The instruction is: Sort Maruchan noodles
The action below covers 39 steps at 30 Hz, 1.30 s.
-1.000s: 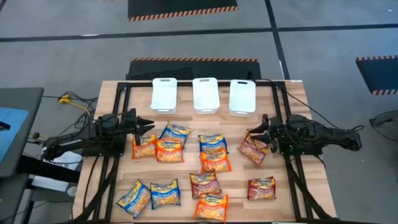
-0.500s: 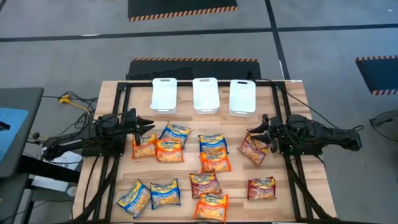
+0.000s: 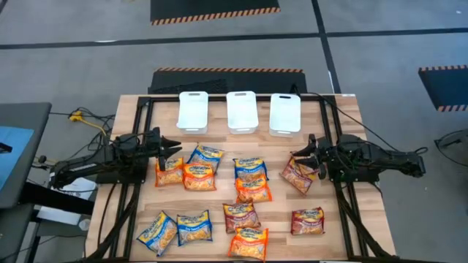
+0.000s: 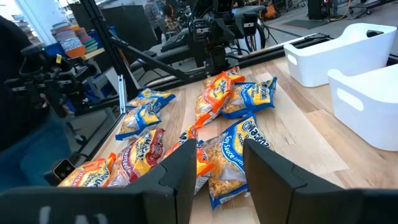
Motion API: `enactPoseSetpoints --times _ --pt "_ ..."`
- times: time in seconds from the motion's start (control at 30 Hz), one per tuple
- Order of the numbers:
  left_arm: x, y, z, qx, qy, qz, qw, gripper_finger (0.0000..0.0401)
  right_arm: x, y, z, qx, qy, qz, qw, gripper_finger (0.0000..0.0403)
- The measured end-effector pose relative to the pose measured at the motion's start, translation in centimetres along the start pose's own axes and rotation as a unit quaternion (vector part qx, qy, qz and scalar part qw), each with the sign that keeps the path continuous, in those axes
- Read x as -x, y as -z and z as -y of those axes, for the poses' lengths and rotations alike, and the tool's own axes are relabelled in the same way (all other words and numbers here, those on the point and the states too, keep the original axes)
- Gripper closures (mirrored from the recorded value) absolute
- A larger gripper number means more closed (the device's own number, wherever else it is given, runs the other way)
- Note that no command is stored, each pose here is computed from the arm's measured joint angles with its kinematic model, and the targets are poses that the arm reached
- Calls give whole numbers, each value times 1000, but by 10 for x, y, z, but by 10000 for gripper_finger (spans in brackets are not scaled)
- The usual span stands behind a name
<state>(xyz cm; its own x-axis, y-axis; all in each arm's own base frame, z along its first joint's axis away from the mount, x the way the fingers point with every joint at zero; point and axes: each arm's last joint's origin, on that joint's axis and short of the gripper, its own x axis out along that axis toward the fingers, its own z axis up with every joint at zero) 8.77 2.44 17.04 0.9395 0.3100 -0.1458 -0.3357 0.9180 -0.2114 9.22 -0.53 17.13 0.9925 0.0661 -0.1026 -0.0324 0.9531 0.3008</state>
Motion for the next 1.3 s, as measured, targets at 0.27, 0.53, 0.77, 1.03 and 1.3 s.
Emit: enactPoseSetpoints --times 0.27,0.53,0.77,1.03,1.3 --pt "0 0 0 2 0 0 1000 305 0 0 0 0 0 0 1000 246" --pt "0 -1 -2 7 -31 11 999 305 0 0 0 0 0 0 1000 246" --pt "0 -1 -2 84 -33 15 996 305 0 0 0 1 0 0 1000 246" --pt "0 -4 -2 273 -29 45 960 305 0 -3 -1 18 -4 19 1000 246" --pt "0 -6 -2 352 -35 64 933 305 1 -13 -4 -5 -34 69 997 246"
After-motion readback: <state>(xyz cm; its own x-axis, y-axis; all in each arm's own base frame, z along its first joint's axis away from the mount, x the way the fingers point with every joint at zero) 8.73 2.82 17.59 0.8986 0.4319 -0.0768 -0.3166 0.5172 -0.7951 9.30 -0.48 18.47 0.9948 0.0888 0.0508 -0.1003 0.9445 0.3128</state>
